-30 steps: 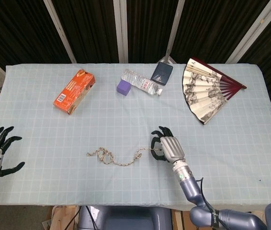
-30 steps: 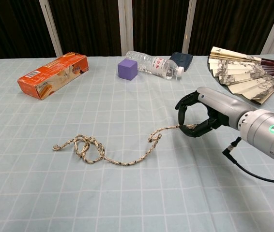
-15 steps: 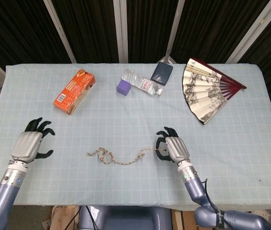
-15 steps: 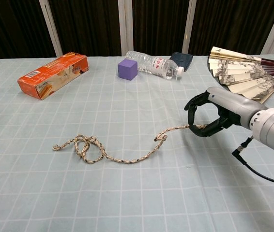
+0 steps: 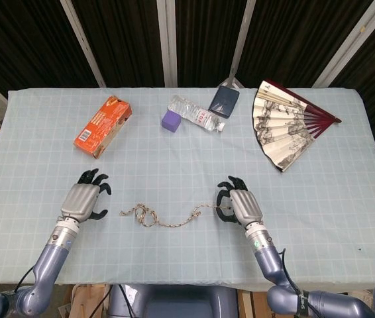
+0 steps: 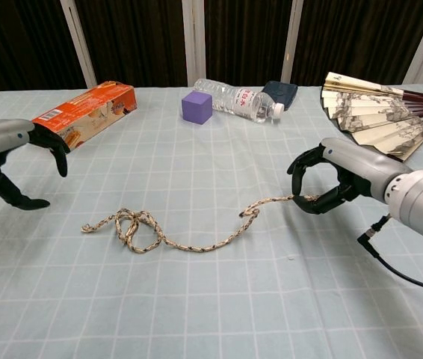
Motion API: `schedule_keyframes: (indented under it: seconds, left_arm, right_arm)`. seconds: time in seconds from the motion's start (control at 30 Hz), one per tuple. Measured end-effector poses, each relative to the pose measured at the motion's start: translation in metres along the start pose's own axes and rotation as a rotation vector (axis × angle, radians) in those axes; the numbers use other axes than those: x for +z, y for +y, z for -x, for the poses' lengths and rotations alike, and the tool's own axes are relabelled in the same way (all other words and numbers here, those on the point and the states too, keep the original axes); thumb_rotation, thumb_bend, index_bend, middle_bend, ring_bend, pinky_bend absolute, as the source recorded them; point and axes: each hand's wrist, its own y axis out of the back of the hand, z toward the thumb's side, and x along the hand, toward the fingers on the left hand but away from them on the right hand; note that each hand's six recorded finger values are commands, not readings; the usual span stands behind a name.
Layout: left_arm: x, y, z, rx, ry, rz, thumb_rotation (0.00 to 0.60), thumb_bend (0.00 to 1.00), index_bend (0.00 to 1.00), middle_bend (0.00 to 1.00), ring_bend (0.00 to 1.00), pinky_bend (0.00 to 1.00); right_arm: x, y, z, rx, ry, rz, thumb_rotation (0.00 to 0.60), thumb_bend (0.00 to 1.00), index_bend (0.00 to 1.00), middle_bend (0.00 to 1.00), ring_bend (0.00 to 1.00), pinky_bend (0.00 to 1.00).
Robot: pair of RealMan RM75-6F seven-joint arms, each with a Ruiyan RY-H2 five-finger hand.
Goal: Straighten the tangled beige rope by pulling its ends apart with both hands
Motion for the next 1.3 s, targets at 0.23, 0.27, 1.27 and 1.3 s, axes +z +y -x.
schedule_keyframes:
  seconds: [0.23, 0.27, 1.27, 1.3]
  left_arm:
    - [0.016, -0.024, -0.008, -0.044, -0.008, 0.000, 0.600, 0.38, 0.45, 0.16, 0.00, 0.00]
    - [0.017, -0.026, -0.008, -0.050, -0.008, 0.007, 0.600, 0.39, 0.45, 0.16, 0.00, 0.00]
    - [0.040, -0.052, -0.017, -0.091, 0.020, 0.174, 0.600, 0.51, 0.50, 0.17, 0.00, 0.00]
    - [0.040, -0.052, -0.017, -0.093, 0.021, 0.174, 0.600, 0.51, 0.50, 0.17, 0.00, 0.00]
  right_arm:
    - [-0.002, -0.001, 0.001, -0.002, -0.010, -0.002, 0.600, 0.48, 0.66, 0.26, 0.00, 0.00]
    - [-0.002, -0.001, 0.001, -0.002, -0.011, -0.002, 0.600, 0.48, 0.66, 0.26, 0.00, 0.00]
    - [-0.008, 0.001, 0.002, -0.007, -0.019, -0.012, 0.600, 0.48, 0.66, 0.26, 0.00, 0.00]
    - [-0.008, 0.001, 0.002, -0.006, -0.019, -0.013, 0.600, 0.48, 0.66, 0.26, 0.00, 0.00]
